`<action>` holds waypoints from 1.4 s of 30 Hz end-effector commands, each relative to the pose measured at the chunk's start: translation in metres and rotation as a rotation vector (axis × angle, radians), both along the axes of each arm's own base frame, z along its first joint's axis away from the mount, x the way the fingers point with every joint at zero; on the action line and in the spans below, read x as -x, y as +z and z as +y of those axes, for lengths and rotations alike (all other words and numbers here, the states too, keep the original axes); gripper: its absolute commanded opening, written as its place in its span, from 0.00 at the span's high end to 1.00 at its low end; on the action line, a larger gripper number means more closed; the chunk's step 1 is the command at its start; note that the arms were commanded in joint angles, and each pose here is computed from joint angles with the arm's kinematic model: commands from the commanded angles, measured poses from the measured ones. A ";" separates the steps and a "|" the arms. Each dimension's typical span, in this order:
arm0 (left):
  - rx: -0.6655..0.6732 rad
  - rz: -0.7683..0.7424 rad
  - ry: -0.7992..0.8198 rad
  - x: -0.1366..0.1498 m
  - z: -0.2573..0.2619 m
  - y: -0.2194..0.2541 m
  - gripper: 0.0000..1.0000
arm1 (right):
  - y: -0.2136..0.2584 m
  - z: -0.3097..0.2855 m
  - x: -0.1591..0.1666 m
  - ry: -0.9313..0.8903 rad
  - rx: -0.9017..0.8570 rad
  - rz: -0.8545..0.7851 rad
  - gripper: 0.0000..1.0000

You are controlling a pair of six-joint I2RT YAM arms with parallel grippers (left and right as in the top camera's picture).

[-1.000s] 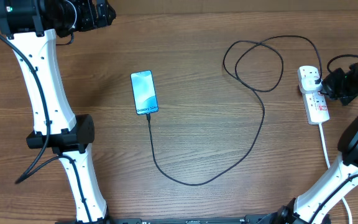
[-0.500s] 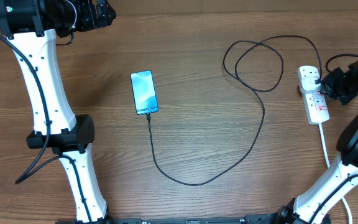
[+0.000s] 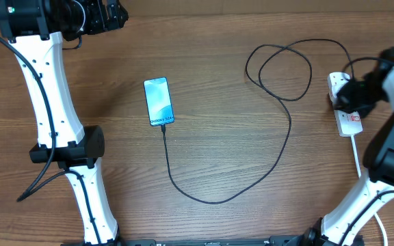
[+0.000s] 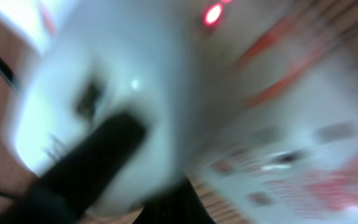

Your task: Plug charger to phone and switch on socket

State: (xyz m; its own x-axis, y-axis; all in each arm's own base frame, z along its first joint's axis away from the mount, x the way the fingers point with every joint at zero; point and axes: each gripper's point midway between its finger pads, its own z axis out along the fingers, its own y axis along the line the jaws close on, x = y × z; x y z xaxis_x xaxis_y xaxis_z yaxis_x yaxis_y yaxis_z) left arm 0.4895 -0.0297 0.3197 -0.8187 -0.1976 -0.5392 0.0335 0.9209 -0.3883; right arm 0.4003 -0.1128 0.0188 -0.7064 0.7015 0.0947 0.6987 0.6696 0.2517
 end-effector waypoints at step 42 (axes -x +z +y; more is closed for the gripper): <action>-0.003 -0.038 -0.020 0.007 -0.005 0.015 0.01 | 0.007 -0.078 -0.020 -0.178 -0.071 -0.173 0.96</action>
State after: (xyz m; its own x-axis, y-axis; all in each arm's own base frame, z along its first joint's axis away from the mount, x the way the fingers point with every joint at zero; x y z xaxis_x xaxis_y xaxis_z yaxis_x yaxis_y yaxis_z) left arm 0.4895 -0.0297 0.3197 -0.8189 -0.1976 -0.5389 0.0333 0.9209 -0.3883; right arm 0.4255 -0.1139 0.0424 -0.6660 0.7299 0.1539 0.6842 0.5157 0.5157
